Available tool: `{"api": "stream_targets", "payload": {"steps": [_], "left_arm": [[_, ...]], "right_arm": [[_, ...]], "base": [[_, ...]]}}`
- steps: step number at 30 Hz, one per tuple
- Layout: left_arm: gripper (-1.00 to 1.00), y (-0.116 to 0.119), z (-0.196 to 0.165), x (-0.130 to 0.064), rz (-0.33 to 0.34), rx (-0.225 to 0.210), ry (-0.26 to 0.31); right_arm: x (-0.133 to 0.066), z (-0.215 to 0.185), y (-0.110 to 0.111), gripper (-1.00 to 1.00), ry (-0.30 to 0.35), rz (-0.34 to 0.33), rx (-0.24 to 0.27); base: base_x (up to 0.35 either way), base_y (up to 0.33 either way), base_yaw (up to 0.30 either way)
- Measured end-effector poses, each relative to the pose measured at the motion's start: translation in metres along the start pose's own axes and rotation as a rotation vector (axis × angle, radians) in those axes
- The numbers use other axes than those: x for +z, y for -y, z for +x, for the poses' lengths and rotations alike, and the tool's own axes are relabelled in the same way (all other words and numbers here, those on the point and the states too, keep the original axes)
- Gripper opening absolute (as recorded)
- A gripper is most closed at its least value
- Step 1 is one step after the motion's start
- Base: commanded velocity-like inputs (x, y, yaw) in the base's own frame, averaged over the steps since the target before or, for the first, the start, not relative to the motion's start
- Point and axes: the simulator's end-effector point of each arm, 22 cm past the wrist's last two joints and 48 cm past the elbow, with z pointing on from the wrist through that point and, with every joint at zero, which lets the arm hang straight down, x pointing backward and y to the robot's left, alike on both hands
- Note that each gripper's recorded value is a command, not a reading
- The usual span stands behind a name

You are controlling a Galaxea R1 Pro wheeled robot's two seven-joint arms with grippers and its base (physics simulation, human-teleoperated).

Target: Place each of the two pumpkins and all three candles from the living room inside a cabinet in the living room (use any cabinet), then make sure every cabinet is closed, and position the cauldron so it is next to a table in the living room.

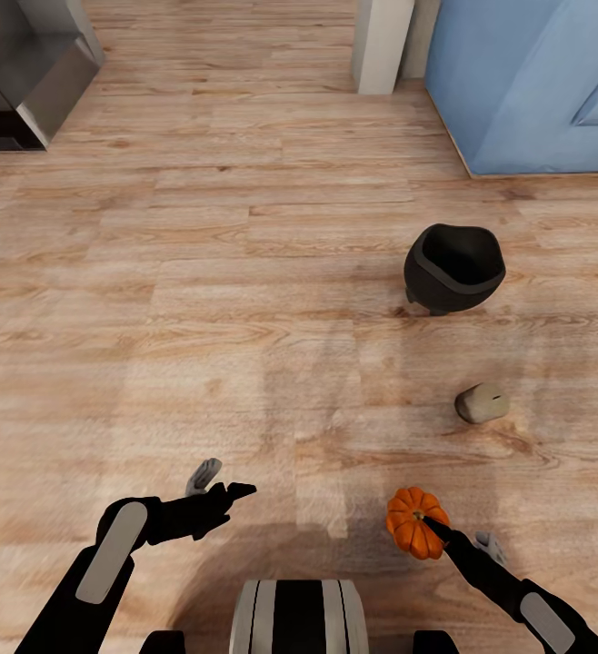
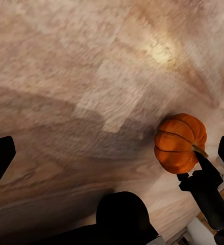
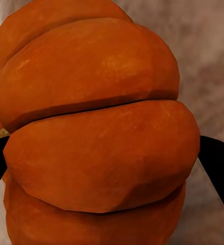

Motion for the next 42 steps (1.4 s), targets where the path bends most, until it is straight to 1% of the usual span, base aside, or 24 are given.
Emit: {"api": "stream_targets", "payload": {"steps": [3,15,20,21,35,37,42], "left_arm": [[1.00,0.003,-0.001,-0.002,0.004,0.005,0.005],[1.00,0.003,-0.002,-0.003,0.004,0.004,0.006],[1.00,0.012,-0.004,-0.009,0.014,0.017,0.019],[1.00,0.013,-0.005,-0.010,0.016,0.019,0.021],[1.00,0.036,-0.012,-0.028,0.043,0.055,0.057],[1.00,0.040,-0.013,-0.030,0.047,0.060,0.061],[1.00,0.048,-0.015,-0.036,0.058,0.073,0.074]], "right_arm": [[-0.001,-0.001,0.000,-1.00,0.001,0.010,-0.004],[-0.001,-0.001,0.000,-1.00,0.001,0.010,-0.004],[-0.003,-0.004,0.000,-1.00,0.005,0.039,-0.014],[-0.004,-0.007,0.001,-1.00,0.012,0.045,-0.022],[-0.012,-0.022,-0.027,-1.00,0.044,-0.012,-0.040],[-0.014,-0.024,-0.035,-1.00,0.049,-0.037,-0.042],[-0.018,-0.029,-0.060,-1.00,0.061,-0.122,-0.050]], "base": [[0.000,0.000,0.000],[0.000,0.000,0.000],[0.000,0.000,0.000],[0.000,0.000,0.000],[0.000,0.000,0.000],[0.000,0.000,0.000],[0.000,0.000,0.000]]}}
